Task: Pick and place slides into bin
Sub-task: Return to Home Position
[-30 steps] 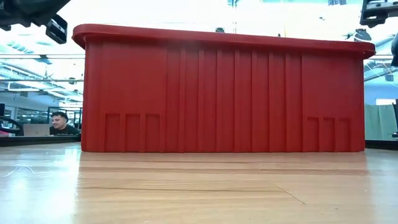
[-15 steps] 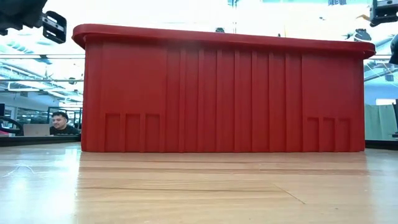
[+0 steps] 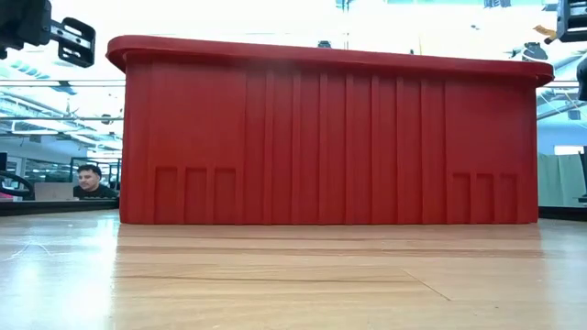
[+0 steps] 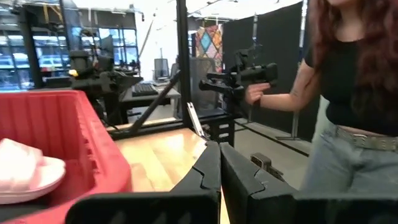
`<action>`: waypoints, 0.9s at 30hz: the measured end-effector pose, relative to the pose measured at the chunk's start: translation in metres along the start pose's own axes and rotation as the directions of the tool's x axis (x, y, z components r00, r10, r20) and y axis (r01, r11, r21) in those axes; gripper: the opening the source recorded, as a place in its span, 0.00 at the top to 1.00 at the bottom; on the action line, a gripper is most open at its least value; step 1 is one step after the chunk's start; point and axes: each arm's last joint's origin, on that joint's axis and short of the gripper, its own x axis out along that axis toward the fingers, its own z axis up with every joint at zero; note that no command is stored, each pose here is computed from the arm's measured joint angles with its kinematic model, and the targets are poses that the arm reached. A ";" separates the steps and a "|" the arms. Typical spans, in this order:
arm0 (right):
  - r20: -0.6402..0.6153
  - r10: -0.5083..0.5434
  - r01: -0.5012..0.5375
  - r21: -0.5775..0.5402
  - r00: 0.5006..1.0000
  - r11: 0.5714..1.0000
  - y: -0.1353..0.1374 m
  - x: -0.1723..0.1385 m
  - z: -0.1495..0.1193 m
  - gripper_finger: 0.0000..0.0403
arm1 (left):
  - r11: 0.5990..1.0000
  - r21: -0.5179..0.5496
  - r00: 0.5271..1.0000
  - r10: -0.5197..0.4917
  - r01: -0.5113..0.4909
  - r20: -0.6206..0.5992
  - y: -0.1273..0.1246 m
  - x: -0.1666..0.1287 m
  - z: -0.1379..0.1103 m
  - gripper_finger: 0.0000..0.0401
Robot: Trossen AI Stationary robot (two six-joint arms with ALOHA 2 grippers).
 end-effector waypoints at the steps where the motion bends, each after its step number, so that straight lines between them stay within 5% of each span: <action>1: 0.000 0.006 -0.006 -0.003 1.000 1.000 0.000 0.000 0.000 1.00 | 1.000 0.000 1.000 -0.008 0.008 0.002 0.000 0.001 -0.004 1.00; 7: -0.013 0.036 -0.036 0.015 0.999 0.999 0.002 0.002 -0.003 1.00 | 0.996 0.008 0.995 -0.087 0.087 0.040 -0.002 0.006 -0.027 1.00; 27: -0.029 0.058 -0.059 -0.020 0.998 0.998 0.002 0.004 -0.008 1.00 | 0.972 0.122 0.979 -0.203 0.201 0.007 -0.005 0.006 -0.030 0.98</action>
